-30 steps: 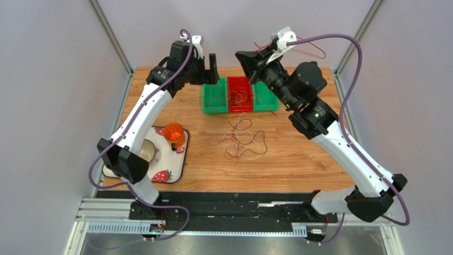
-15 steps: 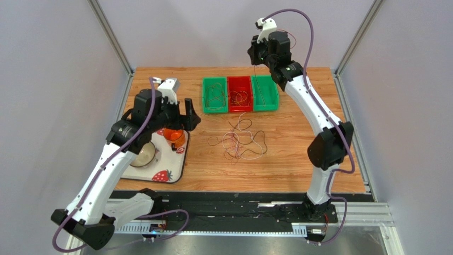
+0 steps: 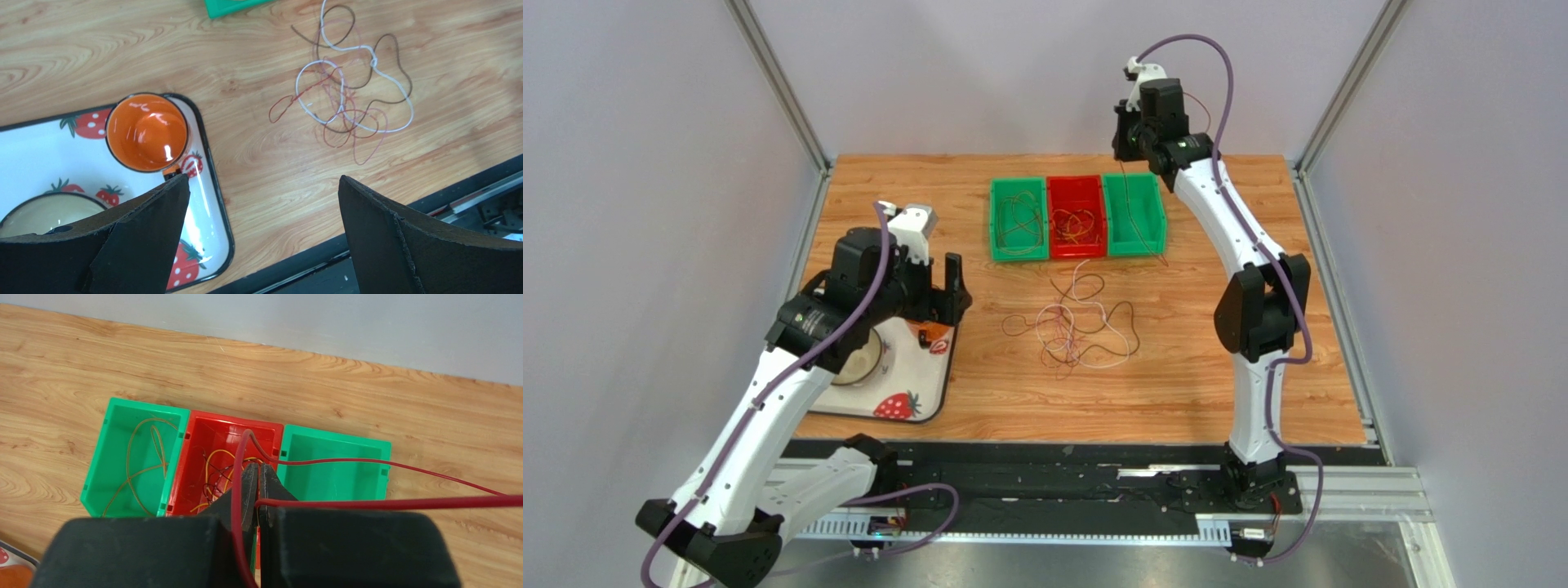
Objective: Untangle the cables
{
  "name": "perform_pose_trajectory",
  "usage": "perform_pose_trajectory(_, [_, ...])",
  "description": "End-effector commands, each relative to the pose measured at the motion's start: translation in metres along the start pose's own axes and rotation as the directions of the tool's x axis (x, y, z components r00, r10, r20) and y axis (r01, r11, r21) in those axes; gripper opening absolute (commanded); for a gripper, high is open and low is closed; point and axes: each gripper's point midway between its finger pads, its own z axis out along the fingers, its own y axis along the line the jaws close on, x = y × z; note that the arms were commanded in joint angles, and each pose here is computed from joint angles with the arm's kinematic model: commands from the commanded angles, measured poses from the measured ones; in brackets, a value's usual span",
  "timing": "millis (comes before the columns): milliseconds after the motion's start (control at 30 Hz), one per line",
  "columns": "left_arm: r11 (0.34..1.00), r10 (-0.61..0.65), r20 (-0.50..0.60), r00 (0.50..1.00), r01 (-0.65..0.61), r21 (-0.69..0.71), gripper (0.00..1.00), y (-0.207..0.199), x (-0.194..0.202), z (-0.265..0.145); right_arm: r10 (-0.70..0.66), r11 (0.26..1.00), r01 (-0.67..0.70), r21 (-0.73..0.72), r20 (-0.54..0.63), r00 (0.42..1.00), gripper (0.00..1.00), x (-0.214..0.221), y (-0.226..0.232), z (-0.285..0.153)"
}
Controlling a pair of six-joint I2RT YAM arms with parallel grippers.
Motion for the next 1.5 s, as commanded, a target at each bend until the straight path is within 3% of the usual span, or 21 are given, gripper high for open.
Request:
perform_pose_trajectory(0, [0.998, 0.051, -0.008, 0.999, -0.052, -0.043, 0.99, 0.012, 0.010, -0.002, 0.048, 0.999, -0.047, 0.006, -0.036, 0.998, 0.00, 0.005, -0.005, 0.005])
perform_pose_trajectory(333, [0.991, 0.080, 0.018, 0.997, -0.078, -0.109, 0.99, 0.028, 0.023, -0.010, 0.111, 0.994, -0.110, 0.015, -0.103, 0.988, 0.00, 0.039, -0.013, 0.029])
perform_pose_trajectory(533, [0.991, 0.067, 0.032, 0.997, -0.063, -0.116, 0.99, 0.025, 0.011, -0.038, 0.148, 0.989, -0.148, -0.023, -0.020, 0.989, 0.00, -0.004, -0.006, 0.034])
perform_pose_trajectory(667, [0.974, 0.105, 0.044, 0.994, -0.094, -0.205, 0.99, 0.040, 0.005, -0.057, 0.210, 0.977, -0.209, -0.030, 0.045, 0.977, 0.00, -0.033, -0.001, 0.022])
perform_pose_trajectory(800, [0.981, 0.086, 0.025, 0.996, -0.080, -0.176, 0.99, 0.032, 0.003, -0.080, 0.243, 0.970, -0.243, -0.011, 0.080, 0.967, 0.00, -0.033, -0.005, 0.024])
perform_pose_trajectory(967, [0.963, 0.107, 0.070, 0.992, -0.086, -0.255, 0.99, 0.047, 0.003, -0.100, 0.324, 0.946, -0.322, -0.047, 0.049, 0.945, 0.00, -0.023, 0.006, 0.035])
perform_pose_trajectory(1100, [0.948, 0.109, 0.124, 0.986, -0.065, -0.313, 0.99, 0.061, 0.014, -0.108, 0.339, 0.933, -0.347, 0.094, 0.085, 0.937, 0.00, -0.011, -0.012, 0.037])
perform_pose_trajectory(1467, [0.951, 0.080, 0.234, 0.969, -0.004, -0.310, 0.98, 0.065, 0.019, -0.099, 0.446, 0.890, -0.442, 0.111, -0.009, 0.895, 0.00, 0.053, -0.007, 0.035])
